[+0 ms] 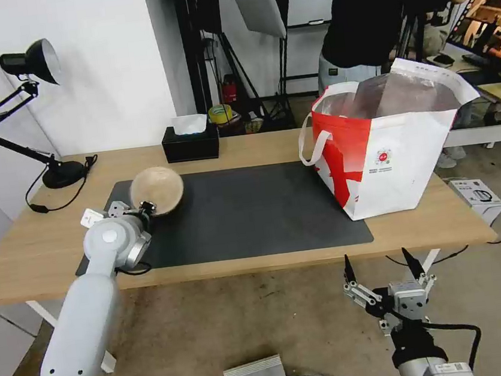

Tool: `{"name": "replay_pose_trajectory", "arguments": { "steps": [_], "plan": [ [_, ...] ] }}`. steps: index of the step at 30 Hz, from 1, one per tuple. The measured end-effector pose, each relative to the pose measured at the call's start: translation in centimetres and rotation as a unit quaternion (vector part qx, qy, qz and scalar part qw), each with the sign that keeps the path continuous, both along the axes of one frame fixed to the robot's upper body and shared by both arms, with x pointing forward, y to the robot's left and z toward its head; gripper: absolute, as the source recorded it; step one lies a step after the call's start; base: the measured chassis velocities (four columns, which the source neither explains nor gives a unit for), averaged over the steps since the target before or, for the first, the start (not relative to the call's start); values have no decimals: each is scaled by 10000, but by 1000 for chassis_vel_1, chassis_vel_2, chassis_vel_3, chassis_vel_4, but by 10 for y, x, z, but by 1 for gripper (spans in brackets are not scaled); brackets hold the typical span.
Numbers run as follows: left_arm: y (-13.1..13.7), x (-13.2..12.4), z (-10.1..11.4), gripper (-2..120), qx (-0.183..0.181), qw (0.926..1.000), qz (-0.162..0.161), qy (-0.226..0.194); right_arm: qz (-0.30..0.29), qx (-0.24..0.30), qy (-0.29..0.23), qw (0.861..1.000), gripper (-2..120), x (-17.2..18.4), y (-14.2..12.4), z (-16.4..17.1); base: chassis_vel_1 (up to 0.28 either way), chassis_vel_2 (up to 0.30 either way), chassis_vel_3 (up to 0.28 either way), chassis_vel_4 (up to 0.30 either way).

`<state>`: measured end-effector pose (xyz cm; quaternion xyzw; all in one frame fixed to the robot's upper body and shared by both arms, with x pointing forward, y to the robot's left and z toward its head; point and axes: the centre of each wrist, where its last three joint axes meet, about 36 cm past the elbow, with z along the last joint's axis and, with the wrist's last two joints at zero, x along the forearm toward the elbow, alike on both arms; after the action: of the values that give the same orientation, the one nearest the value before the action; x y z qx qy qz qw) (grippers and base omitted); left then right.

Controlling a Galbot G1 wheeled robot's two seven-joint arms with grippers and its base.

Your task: Pick up the trash from the table and place it into the takeout bag.

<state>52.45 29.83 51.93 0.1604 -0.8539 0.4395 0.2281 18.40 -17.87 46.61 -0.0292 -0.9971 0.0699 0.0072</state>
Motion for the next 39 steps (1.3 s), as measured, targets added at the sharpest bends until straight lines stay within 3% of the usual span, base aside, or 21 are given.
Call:
{"name": "replay_pose_trajectory", "arguments": {
  "steps": [4,16,22,26,29,30,33,34,37,38,39],
  "plan": [
    [3,-9,9,1,69,9999,-24,-132,0,0,0,10000,100,0,0,0,0,0,0,0],
    [5,-35,44,1,181,9964,-354,-748,0,0,0,10000,100,0,0,0,0,0,0,0],
    [1,-42,65,1,194,9916,-552,-1154,0,0,0,10000,100,0,0,0,0,0,0,0],
    [-5,-43,83,1,210,9832,-800,-1624,0,0,0,10000,100,0,0,0,0,0,0,0],
    [-19,-33,100,1,89,9646,-1220,-2336,0,0,0,10000,100,0,0,0,0,0,0,0],
    [-19,-33,100,1,89,9646,-1220,-2336,0,0,0,10000,100,0,0,0,0,0,0,0],
    [-34,-26,114,1,-157,9378,-1714,-3015,0,0,0,10000,100,0,0,0,0,0,0,0],
    [-34,-26,114,1,-157,9378,-1714,-3015,0,0,0,10000,100,0,0,0,0,0,0,0],
    [-55,-20,126,1,-371,9107,-2157,-3503,0,0,0,10000,100,0,0,0,0,0,0,0],
    [-61,-18,127,1,-415,9049,-2253,-3588,0,0,0,10000,100,0,0,0,0,0,0,0],
    [-61,-18,127,1,-415,9049,-2253,-3588,0,0,0,10000,100,0,0,0,0,0,0,0]
  ]
}}
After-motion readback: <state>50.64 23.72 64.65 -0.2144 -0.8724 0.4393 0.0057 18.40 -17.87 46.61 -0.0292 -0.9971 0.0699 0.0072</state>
